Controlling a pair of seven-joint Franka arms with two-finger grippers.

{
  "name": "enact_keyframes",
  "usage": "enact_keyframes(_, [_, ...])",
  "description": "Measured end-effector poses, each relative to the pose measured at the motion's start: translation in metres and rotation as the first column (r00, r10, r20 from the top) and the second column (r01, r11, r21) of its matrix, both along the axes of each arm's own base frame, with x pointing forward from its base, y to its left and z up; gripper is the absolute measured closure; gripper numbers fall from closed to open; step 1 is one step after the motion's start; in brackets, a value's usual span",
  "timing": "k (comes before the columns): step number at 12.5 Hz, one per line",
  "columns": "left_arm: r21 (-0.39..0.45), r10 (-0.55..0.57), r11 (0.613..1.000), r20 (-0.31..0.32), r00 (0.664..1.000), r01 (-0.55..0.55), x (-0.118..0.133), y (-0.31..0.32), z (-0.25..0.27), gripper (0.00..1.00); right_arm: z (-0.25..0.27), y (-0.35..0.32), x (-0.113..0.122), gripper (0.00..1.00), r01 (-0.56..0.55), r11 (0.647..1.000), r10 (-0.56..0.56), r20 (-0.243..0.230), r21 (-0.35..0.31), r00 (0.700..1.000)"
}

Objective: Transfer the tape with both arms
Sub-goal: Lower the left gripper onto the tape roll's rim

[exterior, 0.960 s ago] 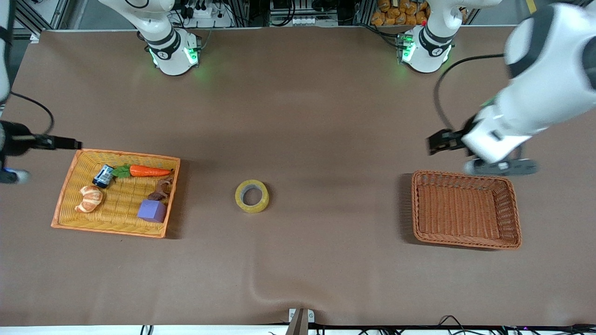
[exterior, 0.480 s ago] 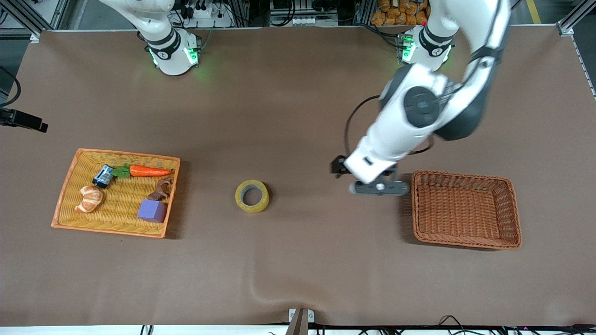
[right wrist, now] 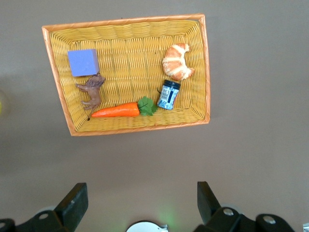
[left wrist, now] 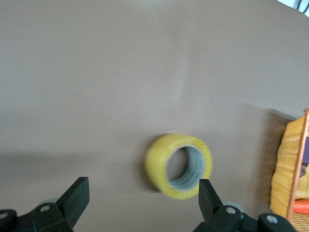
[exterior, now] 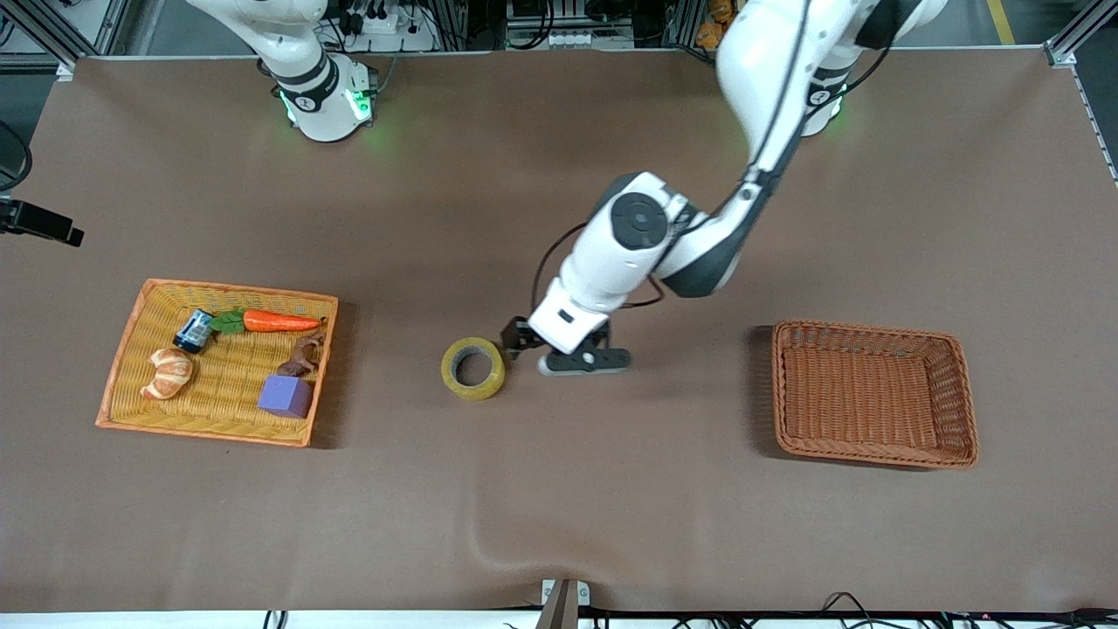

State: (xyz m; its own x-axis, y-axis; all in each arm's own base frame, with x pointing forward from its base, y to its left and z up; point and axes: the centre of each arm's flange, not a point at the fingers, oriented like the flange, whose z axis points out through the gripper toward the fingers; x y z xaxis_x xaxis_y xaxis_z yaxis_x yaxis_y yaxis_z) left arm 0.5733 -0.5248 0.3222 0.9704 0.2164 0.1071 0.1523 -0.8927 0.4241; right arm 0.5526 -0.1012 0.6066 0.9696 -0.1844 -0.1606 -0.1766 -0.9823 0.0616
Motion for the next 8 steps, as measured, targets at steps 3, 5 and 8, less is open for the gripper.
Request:
enact_keyframes(3, [-0.008,0.022,1.000,-0.015,1.000,-0.022,-0.020,-0.027,-0.041,0.00,0.018,0.006,-0.008,0.00,-0.004,1.000,0.004,0.025,0.010,1.000])
enact_keyframes(5, [0.018,0.016,1.000,-0.010,1.000,-0.015,-0.025,-0.031,-0.060,0.00,0.023,0.016,-0.010,0.00,-0.018,1.000,0.017,0.035,0.016,0.999])
enact_keyframes(8, [0.015,0.032,0.999,0.054,0.998,-0.033,-0.036,-0.044,-0.093,0.06,0.020,0.021,-0.008,0.00,-0.021,0.999,0.020,0.044,0.028,0.999])
